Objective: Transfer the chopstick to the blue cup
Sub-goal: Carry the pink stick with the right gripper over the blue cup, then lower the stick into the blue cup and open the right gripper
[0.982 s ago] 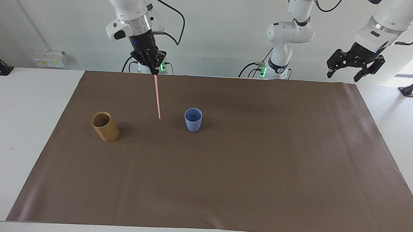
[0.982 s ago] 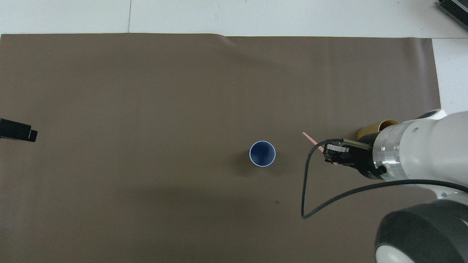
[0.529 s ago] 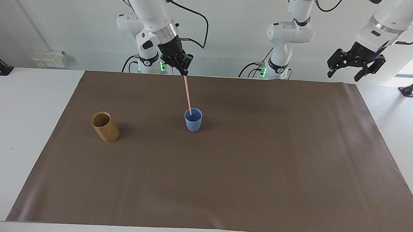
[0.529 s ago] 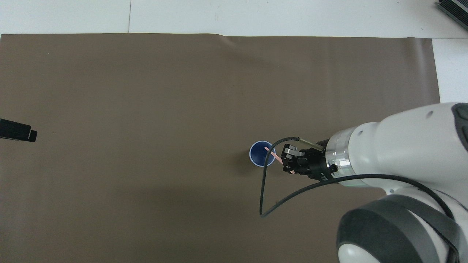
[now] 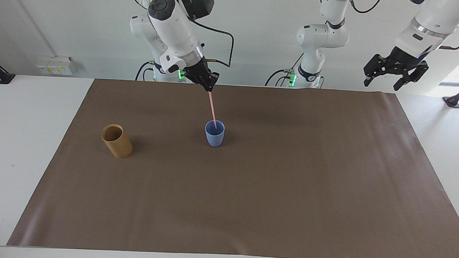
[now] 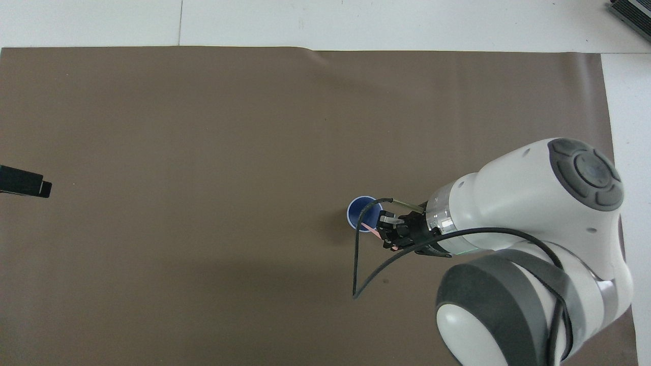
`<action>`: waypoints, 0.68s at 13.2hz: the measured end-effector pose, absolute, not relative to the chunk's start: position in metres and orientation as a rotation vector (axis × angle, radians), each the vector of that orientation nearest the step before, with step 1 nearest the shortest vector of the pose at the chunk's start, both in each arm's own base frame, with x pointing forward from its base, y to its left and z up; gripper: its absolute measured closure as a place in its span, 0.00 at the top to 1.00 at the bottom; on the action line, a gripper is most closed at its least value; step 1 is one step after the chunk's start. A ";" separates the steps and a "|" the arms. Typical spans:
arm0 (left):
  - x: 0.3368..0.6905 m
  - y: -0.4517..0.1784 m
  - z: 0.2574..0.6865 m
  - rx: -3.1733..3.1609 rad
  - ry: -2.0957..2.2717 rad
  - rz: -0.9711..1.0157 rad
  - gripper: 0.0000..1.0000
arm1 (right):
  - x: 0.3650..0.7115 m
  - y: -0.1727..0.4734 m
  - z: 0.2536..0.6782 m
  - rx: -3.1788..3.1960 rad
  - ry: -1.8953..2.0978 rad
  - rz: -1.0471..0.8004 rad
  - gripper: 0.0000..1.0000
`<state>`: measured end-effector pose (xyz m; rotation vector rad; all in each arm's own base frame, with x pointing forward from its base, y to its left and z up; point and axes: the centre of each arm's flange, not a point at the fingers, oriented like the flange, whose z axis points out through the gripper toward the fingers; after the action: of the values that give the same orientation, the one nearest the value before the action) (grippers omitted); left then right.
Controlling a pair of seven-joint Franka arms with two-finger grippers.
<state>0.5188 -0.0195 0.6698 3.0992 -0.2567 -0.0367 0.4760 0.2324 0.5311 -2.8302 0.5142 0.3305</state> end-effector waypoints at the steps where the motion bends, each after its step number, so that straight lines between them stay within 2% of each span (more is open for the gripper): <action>1: 0.519 -0.019 0.670 3.099 -0.257 -0.037 1.00 | 0.476 0.232 0.529 -2.832 0.512 0.337 0.08; 4: 0.519 -0.019 0.670 3.099 -0.257 -0.037 1.00 | 0.474 0.231 0.515 -2.844 0.482 0.368 0.09; 5: 0.519 -0.019 0.670 3.099 -0.257 -0.037 1.00 | 0.474 0.231 0.514 -2.845 0.473 0.371 0.15; 6: 0.519 -0.019 0.670 3.099 -0.257 -0.037 1.00 | 0.474 0.231 0.513 -2.846 0.467 0.371 0.15; 7: 0.519 -0.019 0.670 3.099 -0.257 -0.037 1.00 | 0.474 0.231 0.513 -2.846 0.465 0.371 0.20; 9: 0.519 -0.019 0.670 3.099 -0.257 -0.037 1.00 | 0.474 0.231 0.514 -2.846 0.460 0.369 0.41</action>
<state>0.5188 -0.0195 0.6698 3.0992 -0.2567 -0.0368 0.4739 0.2309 0.5138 -2.8464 0.4599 0.3691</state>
